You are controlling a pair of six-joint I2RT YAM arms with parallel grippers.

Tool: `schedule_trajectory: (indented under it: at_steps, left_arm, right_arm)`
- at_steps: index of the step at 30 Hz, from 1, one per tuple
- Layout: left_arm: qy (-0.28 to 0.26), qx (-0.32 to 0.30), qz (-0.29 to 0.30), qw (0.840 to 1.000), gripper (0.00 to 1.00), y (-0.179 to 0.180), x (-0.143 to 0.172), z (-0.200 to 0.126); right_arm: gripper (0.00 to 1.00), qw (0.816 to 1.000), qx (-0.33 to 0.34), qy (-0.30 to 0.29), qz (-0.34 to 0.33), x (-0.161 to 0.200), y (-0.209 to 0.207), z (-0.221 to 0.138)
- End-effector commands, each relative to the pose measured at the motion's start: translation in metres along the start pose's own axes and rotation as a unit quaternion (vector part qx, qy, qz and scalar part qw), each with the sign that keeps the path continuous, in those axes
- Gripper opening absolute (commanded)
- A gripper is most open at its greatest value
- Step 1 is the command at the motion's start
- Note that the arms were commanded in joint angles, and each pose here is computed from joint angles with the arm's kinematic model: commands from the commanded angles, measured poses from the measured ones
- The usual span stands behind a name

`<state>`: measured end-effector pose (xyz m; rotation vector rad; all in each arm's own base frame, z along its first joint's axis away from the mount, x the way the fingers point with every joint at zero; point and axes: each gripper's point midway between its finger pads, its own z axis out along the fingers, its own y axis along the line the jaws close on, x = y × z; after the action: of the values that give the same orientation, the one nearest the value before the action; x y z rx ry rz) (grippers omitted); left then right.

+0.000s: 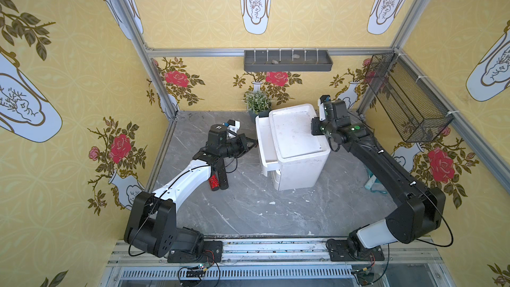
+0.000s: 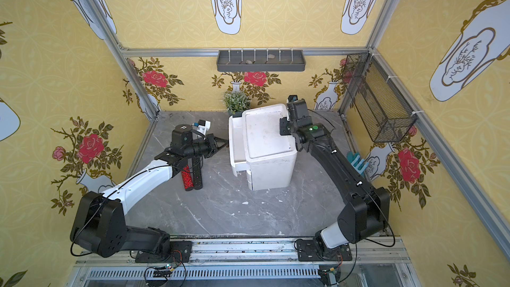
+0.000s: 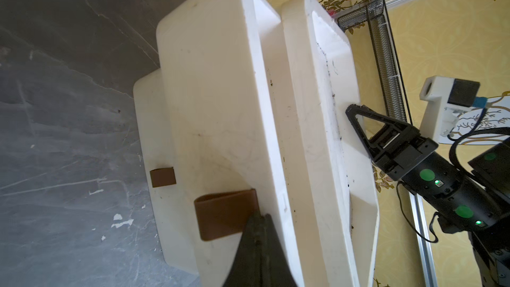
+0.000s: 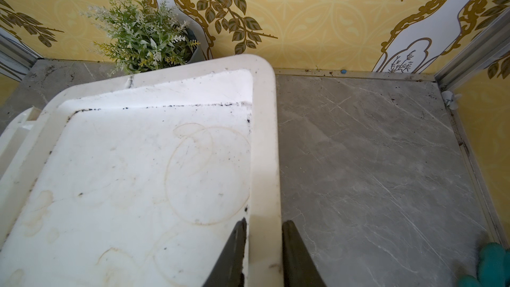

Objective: Take the microphone out of the drawer
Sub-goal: Close the drawer in the storage box.

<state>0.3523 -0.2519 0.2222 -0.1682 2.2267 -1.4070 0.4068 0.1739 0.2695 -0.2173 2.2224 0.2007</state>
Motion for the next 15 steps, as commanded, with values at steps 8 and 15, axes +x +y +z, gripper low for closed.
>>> schedule_trajectory:
  at_steps: [8, 15]
  left_arm:
    - [0.027, 0.043, 0.014, 0.999, 0.0, -0.026, 0.009, 0.029]
    - [0.039, 0.051, 0.012, 0.998, 0.0, -0.03, 0.013, 0.043]
  right_arm:
    - [0.26, 0.997, -0.029, 0.071, 0.001, 0.04, 0.011, 0.006]
    - [0.26, 0.997, -0.032, 0.069, 0.002, 0.039, 0.012, 0.006]
